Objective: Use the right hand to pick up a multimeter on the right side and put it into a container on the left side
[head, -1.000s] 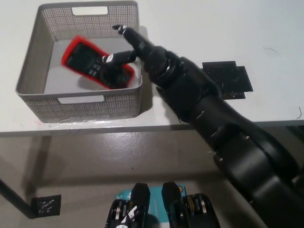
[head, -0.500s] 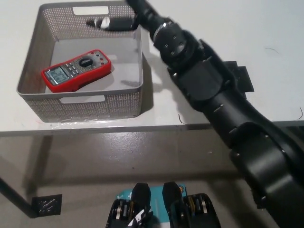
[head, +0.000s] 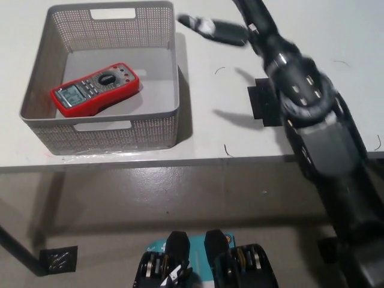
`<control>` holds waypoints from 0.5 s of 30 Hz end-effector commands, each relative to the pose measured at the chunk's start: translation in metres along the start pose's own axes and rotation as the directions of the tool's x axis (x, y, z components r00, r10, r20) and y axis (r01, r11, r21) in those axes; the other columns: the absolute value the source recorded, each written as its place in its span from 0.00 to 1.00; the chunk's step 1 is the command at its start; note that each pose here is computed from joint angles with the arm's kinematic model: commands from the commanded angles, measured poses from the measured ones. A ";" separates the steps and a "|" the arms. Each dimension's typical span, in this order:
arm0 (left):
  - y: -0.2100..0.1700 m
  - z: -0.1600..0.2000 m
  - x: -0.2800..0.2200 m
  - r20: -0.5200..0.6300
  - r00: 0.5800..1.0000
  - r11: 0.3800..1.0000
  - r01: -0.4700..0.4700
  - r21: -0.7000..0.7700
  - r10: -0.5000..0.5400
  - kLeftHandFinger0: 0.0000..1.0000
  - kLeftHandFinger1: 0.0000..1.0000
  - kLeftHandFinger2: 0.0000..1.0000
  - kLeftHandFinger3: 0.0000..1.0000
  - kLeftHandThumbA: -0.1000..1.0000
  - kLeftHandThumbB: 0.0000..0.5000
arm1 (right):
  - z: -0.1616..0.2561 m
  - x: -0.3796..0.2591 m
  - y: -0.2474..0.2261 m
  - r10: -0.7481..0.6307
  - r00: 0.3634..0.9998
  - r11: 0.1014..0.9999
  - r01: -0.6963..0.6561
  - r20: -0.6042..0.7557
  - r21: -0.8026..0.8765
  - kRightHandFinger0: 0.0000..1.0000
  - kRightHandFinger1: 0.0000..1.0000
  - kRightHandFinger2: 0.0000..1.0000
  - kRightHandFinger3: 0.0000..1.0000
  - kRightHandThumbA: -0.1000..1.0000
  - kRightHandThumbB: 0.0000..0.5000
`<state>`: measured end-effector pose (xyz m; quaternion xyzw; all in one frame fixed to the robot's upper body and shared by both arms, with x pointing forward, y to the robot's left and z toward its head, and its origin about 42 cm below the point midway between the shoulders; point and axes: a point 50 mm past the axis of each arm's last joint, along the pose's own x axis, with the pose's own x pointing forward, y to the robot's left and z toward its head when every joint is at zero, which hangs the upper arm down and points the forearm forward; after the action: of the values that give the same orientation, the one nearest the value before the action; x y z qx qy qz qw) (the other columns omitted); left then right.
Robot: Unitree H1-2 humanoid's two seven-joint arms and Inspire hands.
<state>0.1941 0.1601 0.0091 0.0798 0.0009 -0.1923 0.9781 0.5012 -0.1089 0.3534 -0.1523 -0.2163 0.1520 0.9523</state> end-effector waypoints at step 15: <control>0.021 0.027 0.008 0.139 0.979 0.989 -0.148 -0.013 0.149 1.00 1.00 1.00 1.00 1.00 0.86 | 0.051 -0.311 0.056 -0.106 0.907 0.990 0.058 0.408 0.128 1.00 1.00 1.00 1.00 1.00 0.88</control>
<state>0.1942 0.1613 0.0068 0.0807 0.0060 -0.1903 0.9784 0.3621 -0.1629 0.2205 -0.1073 -0.1574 0.1335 0.9726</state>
